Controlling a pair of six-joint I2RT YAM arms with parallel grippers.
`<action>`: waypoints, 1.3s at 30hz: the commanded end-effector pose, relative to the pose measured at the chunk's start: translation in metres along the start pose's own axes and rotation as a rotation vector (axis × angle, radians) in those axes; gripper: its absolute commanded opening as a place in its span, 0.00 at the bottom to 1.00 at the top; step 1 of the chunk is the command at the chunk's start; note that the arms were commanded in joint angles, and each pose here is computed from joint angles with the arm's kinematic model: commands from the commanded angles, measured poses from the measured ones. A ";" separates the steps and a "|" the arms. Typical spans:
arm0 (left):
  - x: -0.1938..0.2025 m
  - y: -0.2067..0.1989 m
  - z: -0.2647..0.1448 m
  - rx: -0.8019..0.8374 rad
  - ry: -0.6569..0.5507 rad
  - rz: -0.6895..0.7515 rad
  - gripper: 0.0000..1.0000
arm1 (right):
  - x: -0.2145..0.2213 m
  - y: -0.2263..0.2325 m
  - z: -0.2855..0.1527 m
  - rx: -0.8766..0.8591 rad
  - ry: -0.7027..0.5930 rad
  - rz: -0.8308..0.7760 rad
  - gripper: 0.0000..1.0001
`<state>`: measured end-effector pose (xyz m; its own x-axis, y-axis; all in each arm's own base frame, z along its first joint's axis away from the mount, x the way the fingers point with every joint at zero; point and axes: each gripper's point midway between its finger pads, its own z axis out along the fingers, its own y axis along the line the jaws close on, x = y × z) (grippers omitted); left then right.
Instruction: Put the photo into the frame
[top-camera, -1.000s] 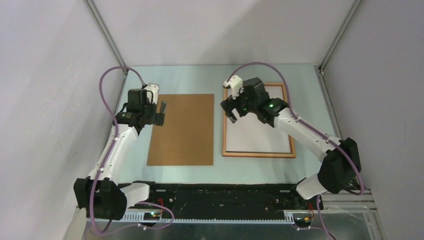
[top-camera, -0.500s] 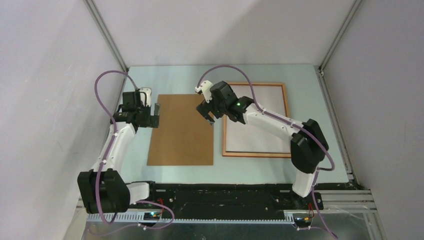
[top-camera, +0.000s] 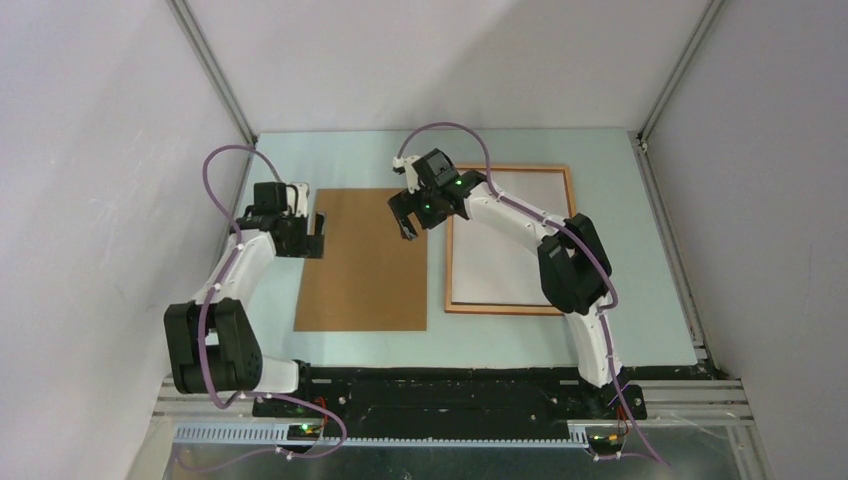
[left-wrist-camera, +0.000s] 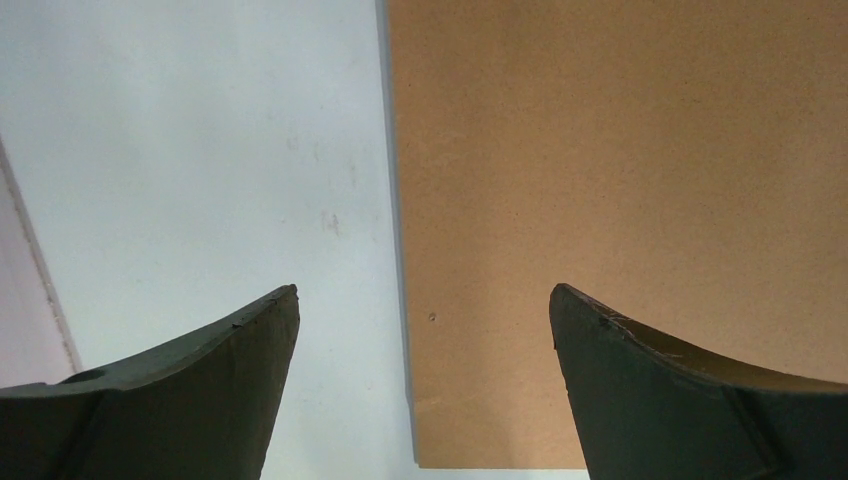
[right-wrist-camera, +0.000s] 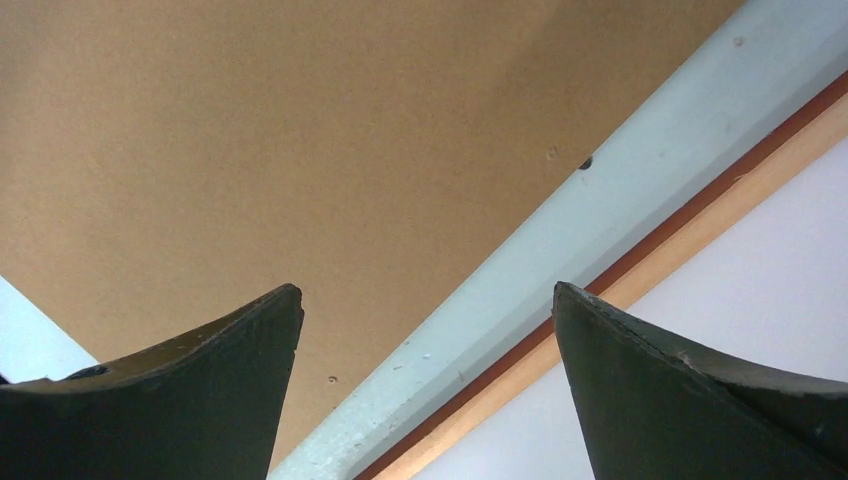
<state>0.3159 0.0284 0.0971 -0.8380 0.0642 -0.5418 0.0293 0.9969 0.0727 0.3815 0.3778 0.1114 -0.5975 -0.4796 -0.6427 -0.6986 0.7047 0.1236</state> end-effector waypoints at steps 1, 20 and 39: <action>-0.009 0.000 0.010 0.028 -0.009 -0.030 1.00 | -0.012 0.010 -0.001 -0.049 -0.010 0.129 0.99; -0.006 -0.007 0.054 0.158 0.119 -0.167 1.00 | 0.037 0.003 0.049 -0.114 0.124 0.413 0.99; -0.004 -0.015 0.068 0.223 0.160 -0.223 0.99 | 0.058 0.008 0.069 -0.184 0.190 0.509 0.97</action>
<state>0.3451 0.0221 0.0330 -0.9230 -0.1233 -0.3645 -0.0621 0.9826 -0.1752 0.3768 0.3909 0.0449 -0.9025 -0.1949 -0.3840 -0.3810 0.7768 0.5014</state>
